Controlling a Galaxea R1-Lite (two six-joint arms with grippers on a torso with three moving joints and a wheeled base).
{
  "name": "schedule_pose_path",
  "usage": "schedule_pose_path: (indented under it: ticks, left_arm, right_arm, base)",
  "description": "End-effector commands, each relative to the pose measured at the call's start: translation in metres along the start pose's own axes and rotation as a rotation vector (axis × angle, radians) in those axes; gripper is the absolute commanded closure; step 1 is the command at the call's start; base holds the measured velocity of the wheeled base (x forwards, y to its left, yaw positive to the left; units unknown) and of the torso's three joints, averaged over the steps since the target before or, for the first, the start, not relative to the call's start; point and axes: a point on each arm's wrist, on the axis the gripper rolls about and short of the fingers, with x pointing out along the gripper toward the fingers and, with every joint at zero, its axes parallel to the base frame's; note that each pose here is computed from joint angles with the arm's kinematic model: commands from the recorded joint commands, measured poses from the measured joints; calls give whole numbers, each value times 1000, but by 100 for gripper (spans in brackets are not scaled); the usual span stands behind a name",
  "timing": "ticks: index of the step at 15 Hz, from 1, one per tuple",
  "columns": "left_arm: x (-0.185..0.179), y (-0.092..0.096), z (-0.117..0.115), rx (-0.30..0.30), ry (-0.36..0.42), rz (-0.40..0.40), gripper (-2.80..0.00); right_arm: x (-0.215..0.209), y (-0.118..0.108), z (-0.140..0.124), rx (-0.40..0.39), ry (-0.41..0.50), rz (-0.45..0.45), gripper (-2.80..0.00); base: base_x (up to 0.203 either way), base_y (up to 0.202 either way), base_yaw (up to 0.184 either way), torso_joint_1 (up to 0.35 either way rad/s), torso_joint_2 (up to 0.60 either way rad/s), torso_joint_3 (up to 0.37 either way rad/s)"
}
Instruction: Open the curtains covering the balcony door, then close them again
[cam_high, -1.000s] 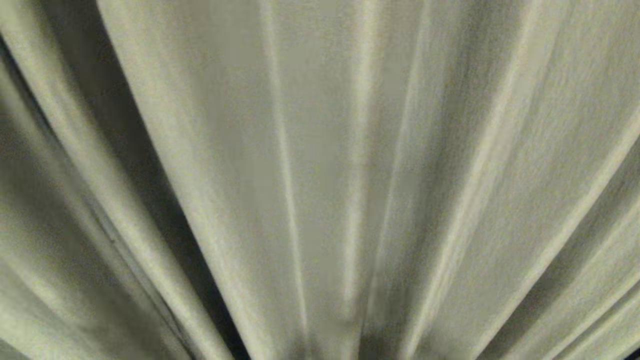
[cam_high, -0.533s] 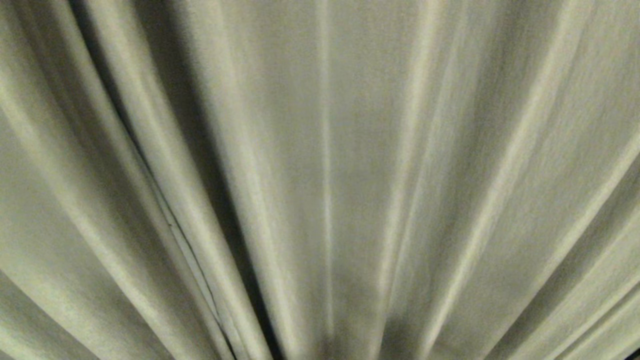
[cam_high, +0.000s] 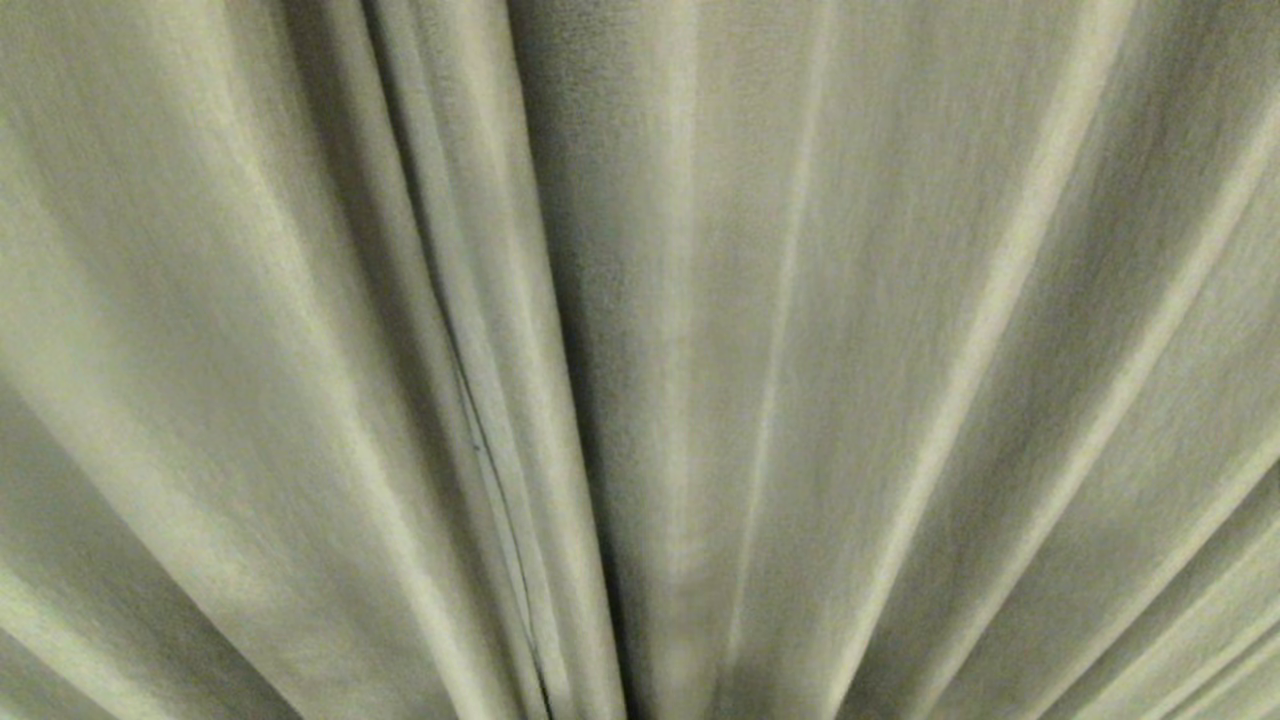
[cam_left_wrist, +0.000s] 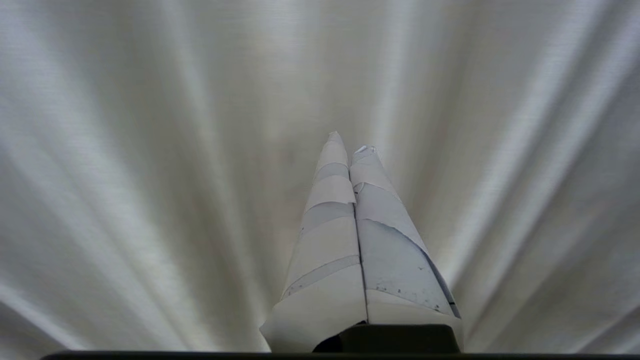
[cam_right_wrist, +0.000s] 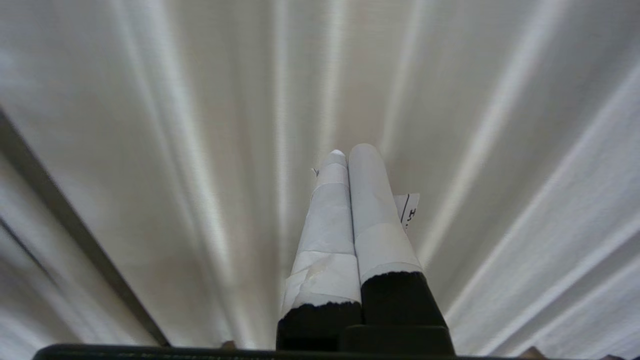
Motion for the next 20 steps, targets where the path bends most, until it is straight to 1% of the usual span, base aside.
schedule_pose_path:
  ticks: [1,4,20]
  left_arm:
    - [0,0,0,0,0,0,0]
    - [0,0,0,1,0,0,0]
    - [0,0,0,-1,-2,-1,0]
  right_arm:
    - [0,0,0,-1,2,1,0]
    - [0,0,0,-1,2,1,0]
    - [0,0,0,0,1,7,0]
  base:
    - [0,189,-1,6,8,6]
    - [0,116,-1,4,1,3]
    - [0,0,0,0,0,0]
